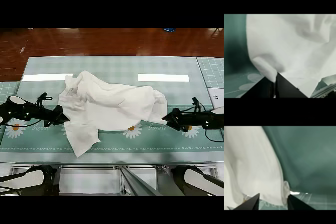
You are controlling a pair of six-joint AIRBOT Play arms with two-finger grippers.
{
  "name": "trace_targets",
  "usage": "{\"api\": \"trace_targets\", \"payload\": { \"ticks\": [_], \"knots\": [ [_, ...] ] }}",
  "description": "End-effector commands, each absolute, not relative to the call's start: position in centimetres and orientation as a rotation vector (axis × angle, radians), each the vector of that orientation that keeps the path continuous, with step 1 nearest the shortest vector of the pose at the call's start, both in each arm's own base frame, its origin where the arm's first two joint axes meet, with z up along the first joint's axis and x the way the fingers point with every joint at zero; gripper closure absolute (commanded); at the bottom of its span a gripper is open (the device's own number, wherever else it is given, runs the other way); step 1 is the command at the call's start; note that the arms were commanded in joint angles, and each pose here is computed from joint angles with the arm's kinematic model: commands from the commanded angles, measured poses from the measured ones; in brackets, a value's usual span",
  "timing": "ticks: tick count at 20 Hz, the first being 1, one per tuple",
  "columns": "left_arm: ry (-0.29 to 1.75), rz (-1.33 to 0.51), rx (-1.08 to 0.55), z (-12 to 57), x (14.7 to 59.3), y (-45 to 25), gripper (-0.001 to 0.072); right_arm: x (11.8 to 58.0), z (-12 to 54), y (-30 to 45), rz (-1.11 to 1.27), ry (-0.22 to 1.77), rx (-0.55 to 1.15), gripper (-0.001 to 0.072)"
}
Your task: Fold the shirts.
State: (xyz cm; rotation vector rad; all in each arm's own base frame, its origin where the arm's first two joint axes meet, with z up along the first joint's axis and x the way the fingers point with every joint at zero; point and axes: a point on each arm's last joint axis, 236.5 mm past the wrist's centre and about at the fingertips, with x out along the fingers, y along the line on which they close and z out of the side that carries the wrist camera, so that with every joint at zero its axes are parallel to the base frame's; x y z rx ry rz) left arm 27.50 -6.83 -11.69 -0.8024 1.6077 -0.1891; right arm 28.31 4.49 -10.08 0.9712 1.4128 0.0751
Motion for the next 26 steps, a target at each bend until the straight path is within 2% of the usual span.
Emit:
{"api": "trace_targets", "payload": {
  "ticks": [1,2,3,5,7,10,12,15,18,22,26],
  "knots": [
    [1.599,-0.185,-0.799,-11.7,27.7,-6.7,0.0680,32.1,-10.6,6.4,0.116,1.401,0.965,0.0439],
    [1.591,-0.189,-0.796,-11.5,28.1,-6.6,0.0680,33.1,-9.8,7.0,0.159,1.390,0.941,0.0631],
    [1.572,-0.203,-0.800,-10.7,28.9,-6.6,0.0679,34.3,-8.4,7.6,0.220,1.361,0.911,0.0693],
    [1.468,-0.258,-0.818,-7.3,32.1,-6.7,0.0680,37.2,-3.4,7.9,0.339,1.291,0.858,0.0694],
    [1.255,-0.317,-0.867,-0.7,37.3,-6.2,0.0680,40.7,3.6,6.6,0.409,1.159,0.772,0.0694],
    [0.805,-0.482,-0.860,15.4,43.6,-5.3,0.0680,44.5,17.4,4.2,0.447,0.864,0.611,0.0694],
    [0.559,-0.547,-0.781,26.2,44.1,-4.7,0.0680,44.7,27.3,3.0,0.447,0.647,0.496,0.0694],
    [0.300,-0.548,-0.545,38.5,40.1,-4.4,0.0680,40.1,39.1,2.6,0.410,0.389,0.296,0.0694],
    [0.105,-0.416,-0.331,45.8,34.4,-3.4,0.0680,33.6,44.9,2.1,0.265,0.242,0.133,0.0694],
    [-0.038,-0.212,-0.118,49.9,26.2,-3.1,0.0680,25.3,48.3,1.6,0.101,0.136,0.017,0.0694],
    [-0.088,-0.054,0.017,50.6,19.3,-3.8,0.0680,19.1,47.5,1.4,-0.010,0.150,-0.006,0.0694]
  ]
}}
